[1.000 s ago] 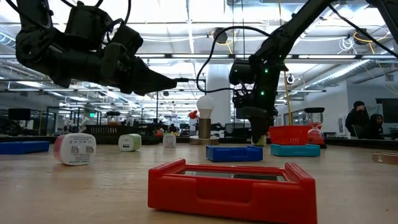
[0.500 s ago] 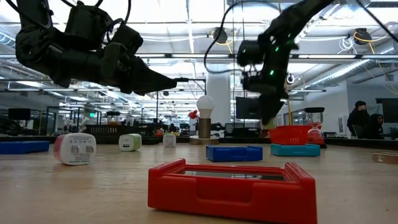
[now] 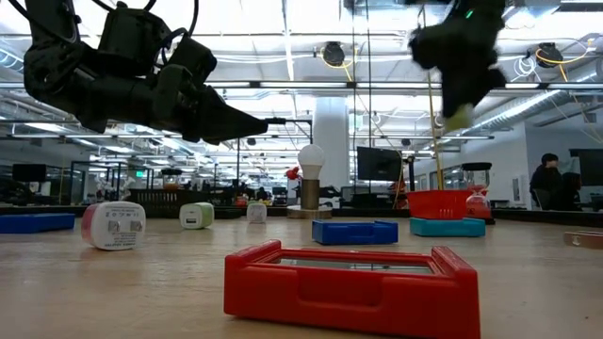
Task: Pick & Place Office items
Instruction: Put the top green charger adapter into the blue bin
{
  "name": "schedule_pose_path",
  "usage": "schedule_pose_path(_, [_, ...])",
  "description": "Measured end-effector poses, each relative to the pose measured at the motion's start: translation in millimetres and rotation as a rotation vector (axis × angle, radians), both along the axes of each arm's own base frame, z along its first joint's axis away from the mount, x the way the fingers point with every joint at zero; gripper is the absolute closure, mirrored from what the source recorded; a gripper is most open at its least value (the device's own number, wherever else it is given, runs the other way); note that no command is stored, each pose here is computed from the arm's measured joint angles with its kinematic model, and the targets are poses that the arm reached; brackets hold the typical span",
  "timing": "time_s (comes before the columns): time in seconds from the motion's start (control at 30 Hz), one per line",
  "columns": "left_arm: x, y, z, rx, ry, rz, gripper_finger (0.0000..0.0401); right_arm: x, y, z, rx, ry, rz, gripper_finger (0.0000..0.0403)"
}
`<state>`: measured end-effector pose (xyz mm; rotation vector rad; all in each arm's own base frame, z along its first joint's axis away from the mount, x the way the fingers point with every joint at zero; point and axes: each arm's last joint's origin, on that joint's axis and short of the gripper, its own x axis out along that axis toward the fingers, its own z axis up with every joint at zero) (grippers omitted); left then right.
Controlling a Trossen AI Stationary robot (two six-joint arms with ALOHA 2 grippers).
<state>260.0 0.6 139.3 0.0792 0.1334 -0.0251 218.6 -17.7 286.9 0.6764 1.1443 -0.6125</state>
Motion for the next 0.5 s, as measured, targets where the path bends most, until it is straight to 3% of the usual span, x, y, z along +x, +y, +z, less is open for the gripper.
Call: schedule_pose_path(0.5, [0,0,0,0.000,0.001,0.000,0.0380,-45,115,5,0.197,0.093,-0.022,0.0269])
